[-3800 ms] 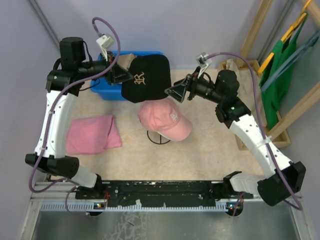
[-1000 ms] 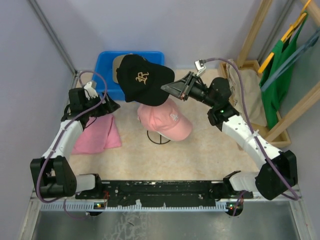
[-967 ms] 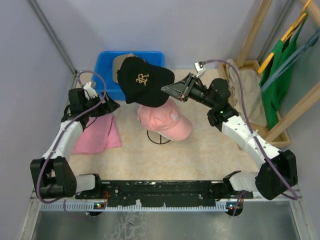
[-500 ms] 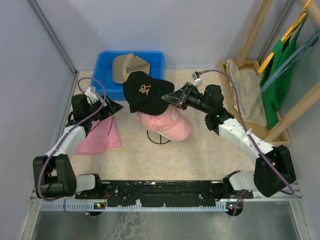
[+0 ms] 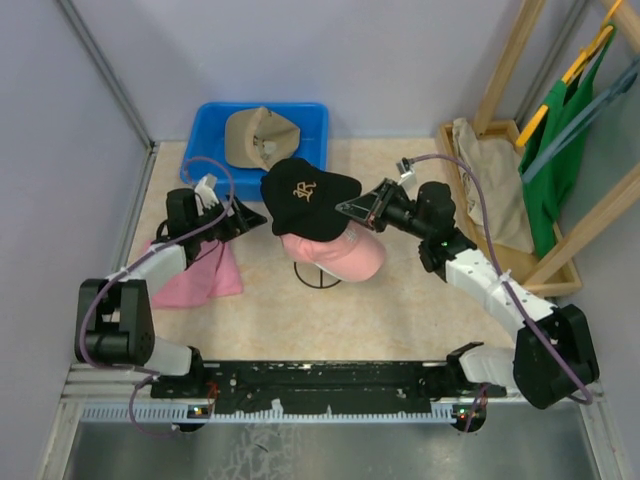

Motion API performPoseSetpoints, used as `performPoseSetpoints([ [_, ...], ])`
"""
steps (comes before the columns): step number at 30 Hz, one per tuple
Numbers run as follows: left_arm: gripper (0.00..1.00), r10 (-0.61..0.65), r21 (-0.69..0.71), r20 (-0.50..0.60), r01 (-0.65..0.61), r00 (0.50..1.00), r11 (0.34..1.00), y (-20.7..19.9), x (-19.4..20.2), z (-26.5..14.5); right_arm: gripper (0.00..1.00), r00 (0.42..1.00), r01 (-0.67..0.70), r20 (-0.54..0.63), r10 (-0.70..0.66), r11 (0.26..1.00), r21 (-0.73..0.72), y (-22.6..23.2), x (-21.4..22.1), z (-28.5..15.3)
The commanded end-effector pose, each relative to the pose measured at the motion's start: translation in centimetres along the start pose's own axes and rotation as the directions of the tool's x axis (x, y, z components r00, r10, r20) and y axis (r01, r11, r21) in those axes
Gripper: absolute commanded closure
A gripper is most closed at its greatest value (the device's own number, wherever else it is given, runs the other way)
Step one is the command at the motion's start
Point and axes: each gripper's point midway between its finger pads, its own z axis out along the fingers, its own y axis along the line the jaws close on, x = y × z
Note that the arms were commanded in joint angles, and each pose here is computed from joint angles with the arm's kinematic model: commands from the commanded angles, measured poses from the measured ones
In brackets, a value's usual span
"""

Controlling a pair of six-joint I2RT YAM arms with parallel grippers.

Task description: Stack the hats

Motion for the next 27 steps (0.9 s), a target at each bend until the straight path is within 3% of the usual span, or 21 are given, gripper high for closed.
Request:
performPoseSetpoints([
  [1, 0.12, 0.009, 0.106, 0.000, -0.009, 1.000, 0.994, -1.9, 0.3, 1.2, 1.00, 0.997, 0.056, 0.066, -0.049, 0.993, -0.108, 3.5, -1.6, -1.5],
  [27, 0.10, -0.029, 0.262, -0.034, 0.037, 0.999, 0.964, -4.4, 0.9, 5.4, 1.00, 0.997, 0.043, 0.064, -0.036, 0.993, -0.109, 2.8, -1.2, -2.8],
])
